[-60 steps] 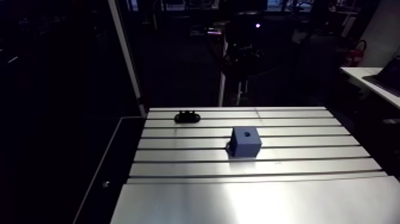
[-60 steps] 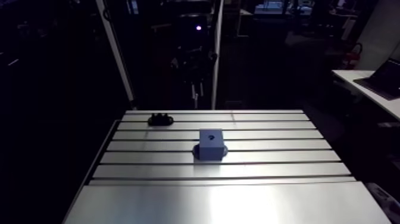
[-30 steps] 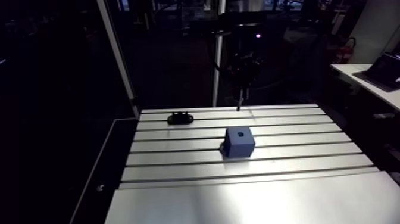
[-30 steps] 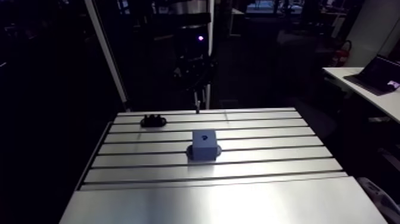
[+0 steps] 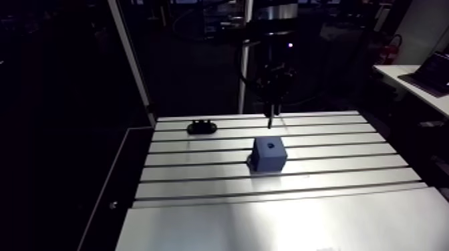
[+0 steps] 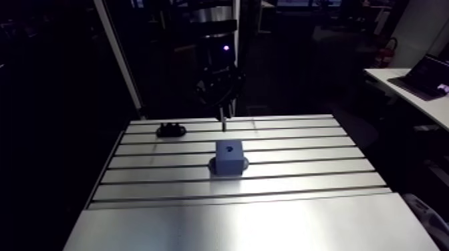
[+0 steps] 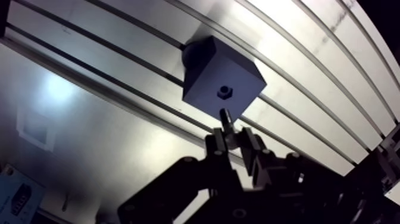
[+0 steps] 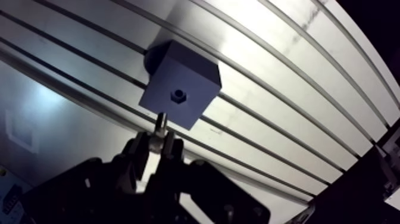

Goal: Pick up the M10 bolt and insert it into the hex recess until seated.

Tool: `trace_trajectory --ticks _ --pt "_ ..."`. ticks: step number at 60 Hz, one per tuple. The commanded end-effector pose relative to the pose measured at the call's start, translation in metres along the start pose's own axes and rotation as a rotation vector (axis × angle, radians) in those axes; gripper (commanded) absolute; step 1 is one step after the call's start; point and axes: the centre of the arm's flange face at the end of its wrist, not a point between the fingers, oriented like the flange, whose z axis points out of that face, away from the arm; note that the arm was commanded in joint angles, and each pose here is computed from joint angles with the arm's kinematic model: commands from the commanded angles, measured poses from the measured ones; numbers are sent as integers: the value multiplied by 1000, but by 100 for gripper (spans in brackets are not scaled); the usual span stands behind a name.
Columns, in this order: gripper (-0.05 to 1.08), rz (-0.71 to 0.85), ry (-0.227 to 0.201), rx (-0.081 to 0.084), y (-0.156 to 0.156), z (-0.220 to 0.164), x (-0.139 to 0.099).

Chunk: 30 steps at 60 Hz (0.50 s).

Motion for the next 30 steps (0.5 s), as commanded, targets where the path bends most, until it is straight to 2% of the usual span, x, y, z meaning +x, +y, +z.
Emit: trace_trajectory --ticks 1,4,8,30 --pt "76 -4 -8 3 -1 5 1" --pt "76 -2 -9 3 0 6 1" --pt "76 0 3 -6 1 9 3" --pt "76 6 10 -10 6 17 4"
